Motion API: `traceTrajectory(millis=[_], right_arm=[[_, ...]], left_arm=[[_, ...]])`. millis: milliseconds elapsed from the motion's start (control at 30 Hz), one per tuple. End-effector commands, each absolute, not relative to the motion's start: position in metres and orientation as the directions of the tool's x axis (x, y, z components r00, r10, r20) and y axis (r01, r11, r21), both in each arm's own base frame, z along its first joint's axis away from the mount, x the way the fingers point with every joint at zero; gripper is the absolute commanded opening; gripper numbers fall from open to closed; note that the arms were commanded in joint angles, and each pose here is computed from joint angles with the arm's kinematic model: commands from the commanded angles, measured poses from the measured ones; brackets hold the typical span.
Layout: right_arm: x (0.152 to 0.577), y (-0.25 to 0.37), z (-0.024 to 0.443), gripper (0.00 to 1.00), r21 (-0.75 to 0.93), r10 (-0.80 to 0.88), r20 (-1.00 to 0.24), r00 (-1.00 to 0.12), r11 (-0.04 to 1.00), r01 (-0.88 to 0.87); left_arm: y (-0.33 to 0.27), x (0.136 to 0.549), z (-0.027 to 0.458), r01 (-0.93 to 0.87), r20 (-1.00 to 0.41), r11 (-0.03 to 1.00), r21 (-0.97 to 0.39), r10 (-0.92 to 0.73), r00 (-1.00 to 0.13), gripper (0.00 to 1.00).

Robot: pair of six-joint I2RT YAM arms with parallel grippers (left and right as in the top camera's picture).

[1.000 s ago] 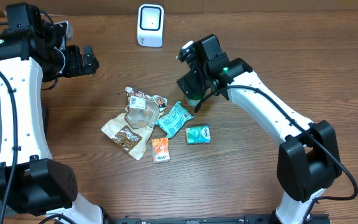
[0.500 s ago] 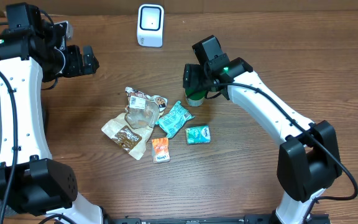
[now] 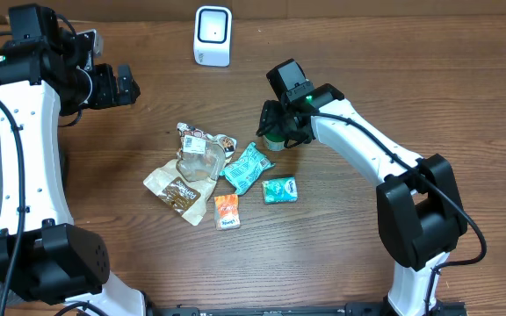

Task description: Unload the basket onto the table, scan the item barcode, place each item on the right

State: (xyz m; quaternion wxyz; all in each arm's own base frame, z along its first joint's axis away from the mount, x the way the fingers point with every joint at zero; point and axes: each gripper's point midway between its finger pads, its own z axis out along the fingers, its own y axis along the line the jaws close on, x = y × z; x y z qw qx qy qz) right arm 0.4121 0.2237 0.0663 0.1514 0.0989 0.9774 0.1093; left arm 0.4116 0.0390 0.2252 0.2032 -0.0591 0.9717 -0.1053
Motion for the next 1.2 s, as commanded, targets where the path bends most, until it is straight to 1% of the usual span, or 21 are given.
traceTrajectory(millis=[0,67,133,167,233,333,400,467,533,600,767,900,1033,1067,1167], right_arm=[[0.416,0.228,0.076,0.61,0.23,0.138,-0.309,-0.941,0.971,0.066],[0.416,0.228,0.076,0.59,0.205,0.06,-0.327,-0.943,0.979,-0.009],[0.419,0.229,0.078,0.59,0.168,-0.057,-0.359,-0.931,0.978,-0.125],[0.42,0.23,0.08,0.6,0.148,-0.114,-0.374,-0.92,0.972,-0.181],[0.421,0.23,0.085,0.67,0.109,-0.215,-0.392,-0.894,0.955,-0.277],[0.422,0.231,0.093,0.67,0.049,-0.356,-0.408,-0.841,0.911,-0.41],[0.423,0.231,0.096,0.66,0.0,-0.46,-0.417,-0.784,0.863,-0.506],[0.423,0.231,0.097,0.66,-0.062,-0.583,-0.414,-0.699,0.784,-0.617],[0.422,0.231,0.096,0.66,-0.126,-0.704,-0.391,-0.593,0.679,-0.723],[0.42,0.23,0.095,0.68,-0.169,-0.783,-0.367,-0.503,0.588,-0.791],[0.421,0.231,0.096,0.75,-0.232,-0.875,-0.337,-0.347,0.434,-0.87],[0.418,0.236,0.096,0.79,-0.256,-0.921,-0.325,-0.213,0.303,-0.918],[0.412,0.251,0.099,0.84,-0.229,-0.918,-0.377,-0.125,0.223,-0.948],[0.411,0.255,0.1,0.86,-0.223,-0.913,-0.392,-0.111,0.212,-0.952],[0.415,0.262,0.104,0.87,-0.237,-0.901,-0.424,-0.087,0.204,-0.95]], left_arm=[[0.031,0.414,0.223,-0.039,-0.381,0.97,-0.241,-0.132,-0.915,1.0],[0.031,0.414,0.223,-0.039,-0.381,0.97,-0.241,-0.132,-0.915,1.0],[0.031,0.414,0.223,-0.039,-0.381,0.97,-0.241,-0.132,-0.915,1.0],[0.031,0.414,0.223,-0.04,-0.38,0.97,-0.241,-0.132,-0.915,1.0],[0.031,0.414,0.223,-0.039,-0.381,0.97,-0.241,-0.132,-0.915,1.0],[0.031,0.414,0.223,-0.039,-0.381,0.97,-0.241,-0.132,-0.915,1.0],[0.031,0.414,0.223,-0.04,-0.38,0.97,-0.241,-0.132,-0.915,1.0],[0.031,0.414,0.223,-0.039,-0.381,0.97,-0.241,-0.132,-0.915,1.0],[0.031,0.414,0.223,-0.04,-0.38,0.97,-0.241,-0.132,-0.915,1.0],[0.031,0.414,0.223,-0.039,-0.381,0.97,-0.241,-0.132,-0.915,1.0],[0.031,0.414,0.223,-0.039,-0.381,0.97,-0.241,-0.132,-0.915,1.0],[0.031,0.414,0.223,-0.04,-0.381,0.97,-0.24,-0.132,-0.915,1.0],[0.031,0.414,0.223,-0.039,-0.381,0.97,-0.241,-0.132,-0.915,1.0],[0.031,0.414,0.223,-0.039,-0.381,0.97,-0.241,-0.132,-0.915,1.0],[0.031,0.414,0.223,-0.039,-0.381,0.97,-0.241,-0.132,-0.915,1.0]])
